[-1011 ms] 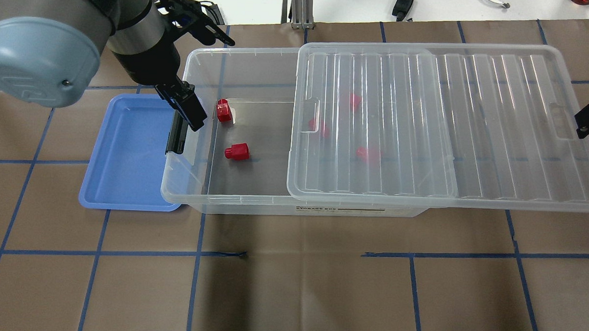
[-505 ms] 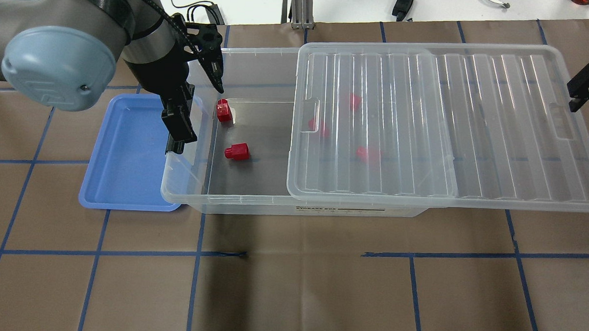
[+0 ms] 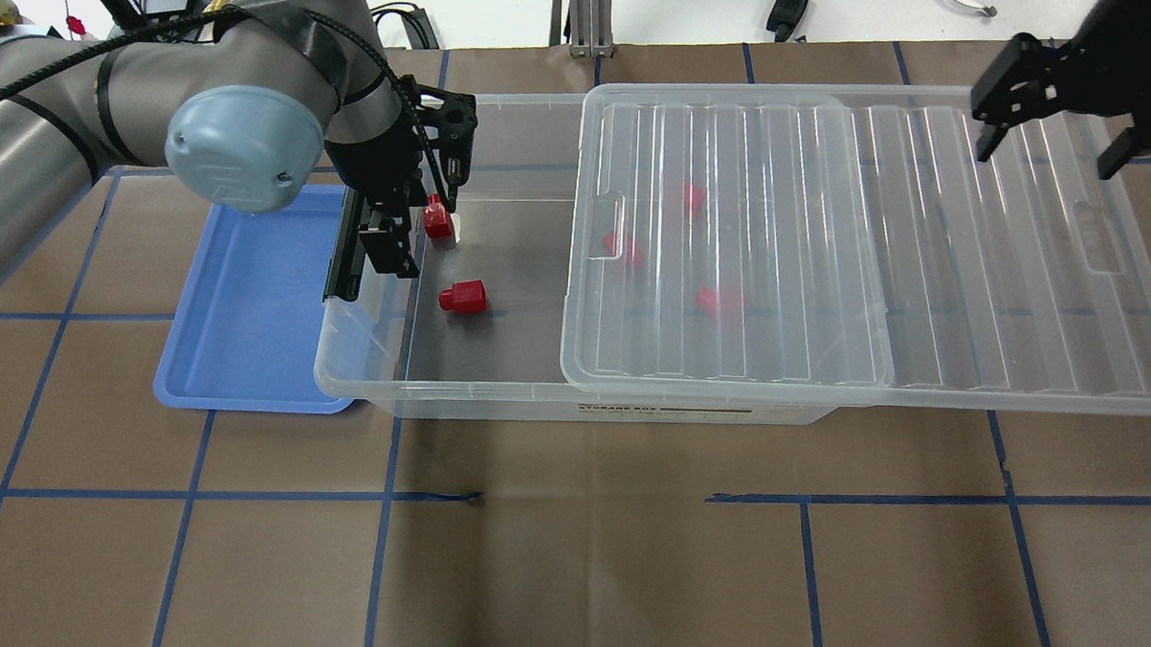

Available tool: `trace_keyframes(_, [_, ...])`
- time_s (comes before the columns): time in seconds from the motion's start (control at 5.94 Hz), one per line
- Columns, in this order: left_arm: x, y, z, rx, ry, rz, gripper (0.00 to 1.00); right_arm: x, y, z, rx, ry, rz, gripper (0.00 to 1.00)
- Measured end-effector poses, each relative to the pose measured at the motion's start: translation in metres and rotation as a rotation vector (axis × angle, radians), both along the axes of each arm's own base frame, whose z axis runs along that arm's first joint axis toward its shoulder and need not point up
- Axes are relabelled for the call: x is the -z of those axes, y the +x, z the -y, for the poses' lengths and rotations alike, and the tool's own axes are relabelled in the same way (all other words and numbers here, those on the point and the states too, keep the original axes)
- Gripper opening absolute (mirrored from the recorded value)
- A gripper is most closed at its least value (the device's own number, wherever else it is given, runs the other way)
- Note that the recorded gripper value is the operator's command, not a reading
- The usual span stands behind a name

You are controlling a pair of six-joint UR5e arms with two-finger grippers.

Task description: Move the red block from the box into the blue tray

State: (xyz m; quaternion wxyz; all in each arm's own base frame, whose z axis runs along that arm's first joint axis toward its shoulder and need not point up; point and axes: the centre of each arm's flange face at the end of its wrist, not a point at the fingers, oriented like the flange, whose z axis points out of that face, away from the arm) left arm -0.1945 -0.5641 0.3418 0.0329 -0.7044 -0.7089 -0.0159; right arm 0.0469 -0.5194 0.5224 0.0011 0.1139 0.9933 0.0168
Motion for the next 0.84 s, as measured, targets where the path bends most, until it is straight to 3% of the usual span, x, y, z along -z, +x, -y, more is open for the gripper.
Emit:
trace_keyframes(0.51, [0.119, -0.002, 0.019, 0.002, -0.037, -0.009, 0.94, -0.003, 0.089, -0.016, -0.012, 0.001, 0.023, 1.00])
trace_keyframes(0.67, [0.147, -0.004, 0.014, 0.002, -0.033, -0.016, 0.63, -0.002, 0.098, -0.017, -0.031, 0.001, 0.022, 1.00])
trace_keyframes(0.84, [0.162, -0.006, 0.009, 0.004, -0.024, -0.027, 0.15, 0.000, 0.103, -0.016, -0.046, 0.001, 0.019, 1.00])
